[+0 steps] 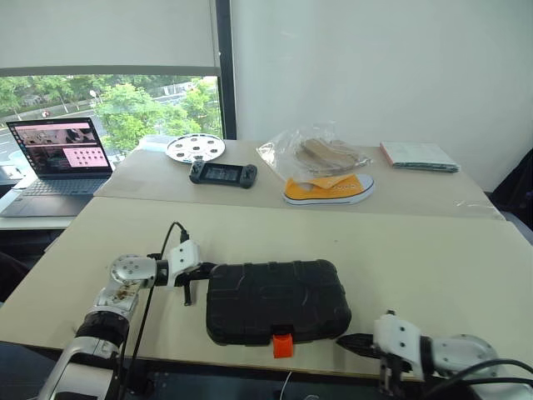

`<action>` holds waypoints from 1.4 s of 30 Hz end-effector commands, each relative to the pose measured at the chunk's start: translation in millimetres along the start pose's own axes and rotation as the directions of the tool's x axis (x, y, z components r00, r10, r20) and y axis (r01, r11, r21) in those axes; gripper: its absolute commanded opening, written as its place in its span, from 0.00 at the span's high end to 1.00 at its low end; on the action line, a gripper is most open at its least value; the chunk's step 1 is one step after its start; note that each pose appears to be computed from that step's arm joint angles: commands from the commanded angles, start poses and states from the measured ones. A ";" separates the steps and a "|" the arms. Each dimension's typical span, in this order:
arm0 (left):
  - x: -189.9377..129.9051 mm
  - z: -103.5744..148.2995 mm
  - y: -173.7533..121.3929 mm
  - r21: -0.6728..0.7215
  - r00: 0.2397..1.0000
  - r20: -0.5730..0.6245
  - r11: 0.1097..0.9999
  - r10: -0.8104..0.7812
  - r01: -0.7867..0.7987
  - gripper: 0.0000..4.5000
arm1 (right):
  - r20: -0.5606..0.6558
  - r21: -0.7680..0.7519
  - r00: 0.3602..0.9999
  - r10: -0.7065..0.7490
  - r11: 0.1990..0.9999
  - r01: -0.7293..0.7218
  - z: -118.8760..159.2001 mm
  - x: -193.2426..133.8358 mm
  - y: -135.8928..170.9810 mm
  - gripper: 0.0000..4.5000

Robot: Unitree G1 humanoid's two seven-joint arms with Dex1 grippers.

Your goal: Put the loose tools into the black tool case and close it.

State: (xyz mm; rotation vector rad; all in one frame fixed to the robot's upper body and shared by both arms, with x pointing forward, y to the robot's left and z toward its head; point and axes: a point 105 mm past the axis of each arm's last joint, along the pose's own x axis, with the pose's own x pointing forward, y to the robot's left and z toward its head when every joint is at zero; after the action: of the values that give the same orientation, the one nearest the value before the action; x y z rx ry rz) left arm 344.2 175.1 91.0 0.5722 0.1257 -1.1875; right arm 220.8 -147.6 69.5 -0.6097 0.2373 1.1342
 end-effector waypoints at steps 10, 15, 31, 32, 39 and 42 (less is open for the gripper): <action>-2.9 8.5 -9.6 -0.069 0.997 0.065 0.997 0.042 -0.037 0.98 | 0.038 -0.034 0.981 -0.191 0.981 0.192 20.6 35.2 -64.6 1.00; -12.4 24.7 3.8 -0.150 0.974 0.139 0.976 0.177 -0.156 0.98 | 0.007 -0.058 0.985 -0.175 0.983 0.175 12.5 28.6 -74.4 1.00; 37.3 82.8 -6.3 -0.023 0.978 0.167 0.991 -0.124 0.130 0.98 | 0.027 0.198 0.988 -0.149 0.970 0.141 10.4 23.9 2.5 1.00; 38.8 82.1 -6.3 -0.026 0.979 0.161 0.991 -0.125 0.131 0.98 | 0.028 0.203 0.988 -0.154 0.968 0.145 10.9 25.3 2.7 1.00; 53.7 66.7 -12.1 -0.052 0.986 0.071 0.986 -0.153 0.156 0.98 | 0.064 0.226 0.974 -0.218 0.954 0.199 14.8 42.2 -7.6 1.00; 55.5 67.5 -12.8 -0.055 0.986 0.071 0.986 -0.152 0.156 0.98 | 0.080 0.226 0.970 -0.231 0.952 0.208 17.6 46.3 -10.0 1.00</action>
State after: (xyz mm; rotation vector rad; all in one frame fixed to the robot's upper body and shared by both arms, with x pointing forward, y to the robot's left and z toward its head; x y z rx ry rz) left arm 342.0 94.3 136.7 0.4749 0.0864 -1.3408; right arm 245.9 -108.5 64.3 -0.3733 0.2092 0.9063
